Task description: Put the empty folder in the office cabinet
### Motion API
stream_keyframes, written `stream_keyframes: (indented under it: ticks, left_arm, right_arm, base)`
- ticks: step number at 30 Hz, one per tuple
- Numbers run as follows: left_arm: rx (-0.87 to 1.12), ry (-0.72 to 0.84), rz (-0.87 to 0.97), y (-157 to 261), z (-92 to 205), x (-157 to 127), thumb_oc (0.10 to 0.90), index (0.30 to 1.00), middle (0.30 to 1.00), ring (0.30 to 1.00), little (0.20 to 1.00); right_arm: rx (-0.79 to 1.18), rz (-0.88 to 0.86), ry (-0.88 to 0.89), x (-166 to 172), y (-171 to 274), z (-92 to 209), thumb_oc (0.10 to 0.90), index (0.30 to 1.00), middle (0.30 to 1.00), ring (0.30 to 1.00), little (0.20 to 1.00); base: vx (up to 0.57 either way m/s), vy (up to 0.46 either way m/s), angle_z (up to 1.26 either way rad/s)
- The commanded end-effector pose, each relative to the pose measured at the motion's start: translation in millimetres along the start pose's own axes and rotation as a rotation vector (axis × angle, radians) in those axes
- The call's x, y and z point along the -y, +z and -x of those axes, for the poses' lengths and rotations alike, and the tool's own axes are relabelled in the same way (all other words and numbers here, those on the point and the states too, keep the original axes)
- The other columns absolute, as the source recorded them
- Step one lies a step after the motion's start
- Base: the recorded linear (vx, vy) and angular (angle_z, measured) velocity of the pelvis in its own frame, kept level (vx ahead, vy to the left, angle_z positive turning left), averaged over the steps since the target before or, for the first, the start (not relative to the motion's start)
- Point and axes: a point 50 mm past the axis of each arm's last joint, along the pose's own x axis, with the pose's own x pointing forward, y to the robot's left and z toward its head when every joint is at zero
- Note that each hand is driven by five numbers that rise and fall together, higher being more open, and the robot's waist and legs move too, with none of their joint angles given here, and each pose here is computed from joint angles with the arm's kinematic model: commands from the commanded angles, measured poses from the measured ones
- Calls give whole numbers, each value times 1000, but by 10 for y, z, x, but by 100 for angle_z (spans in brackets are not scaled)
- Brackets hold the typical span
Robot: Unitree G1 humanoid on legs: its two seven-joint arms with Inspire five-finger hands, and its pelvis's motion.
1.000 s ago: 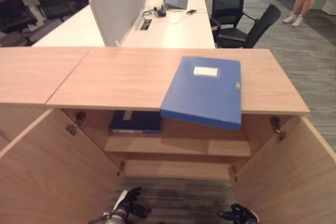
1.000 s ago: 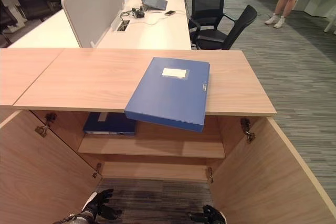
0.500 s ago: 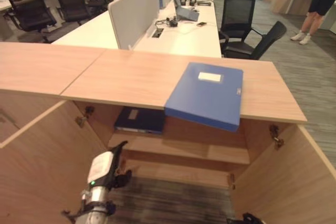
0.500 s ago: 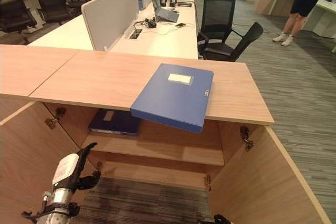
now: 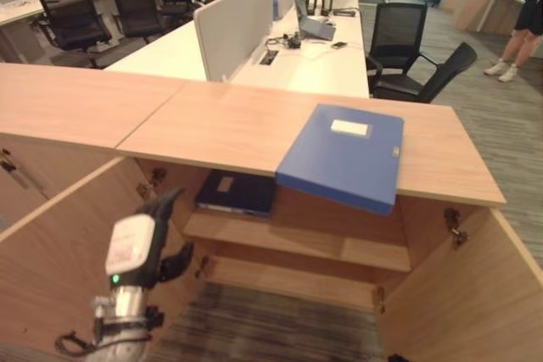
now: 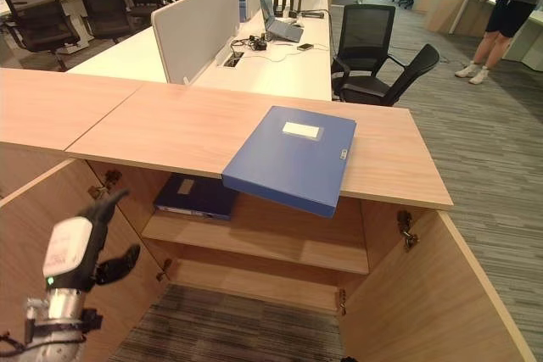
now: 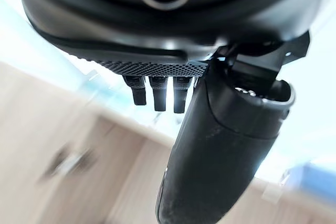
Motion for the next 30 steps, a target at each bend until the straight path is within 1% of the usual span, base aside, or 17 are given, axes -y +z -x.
stream_keyframes:
  ticks: [1, 2, 8, 14, 24, 30]
  left_arm:
    - [319, 269, -21, 399, -462, -464, 800, 900, 900, 900, 900]
    - [371, 277, -13, 488, -510, -503, 800, 900, 900, 900, 900]
    - [477, 275, 20, 688, -618, -545, 800, 900, 900, 900, 900]
    - [560, 231, 56, 852, -694, -512, 800, 900, 900, 900, 900]
    - [579, 145, 167, 984, -762, -345, 800, 900, 900, 900, 900]
    - [584, 113, 188, 1029, -801, -273, 800, 900, 900, 900, 900]
  right_arm:
    - [129, 49, 28, -53, 406, -68, 800, 900, 900, 900, 900]
    - [124, 67, 28, -54, 398, -69, 800, 900, 900, 900, 900]
    - [117, 80, 31, -60, 379, -67, 800, 900, 900, 900, 900]
    - [102, 83, 17, -17, 362, -74, 800, 900, 900, 900, 900]
    - [91, 39, -32, 77, 361, -81, 800, 900, 900, 900, 900]
    - [76, 21, -41, 91, 322, -78, 800, 900, 900, 900, 900]
  base:
    - [-3, -27, -3]
    - [-5, -18, -4]
    - [-1, -23, -6]
    - [-5, -12, -6]
    - [3, -1, -10]
    - [8, 0, -3]
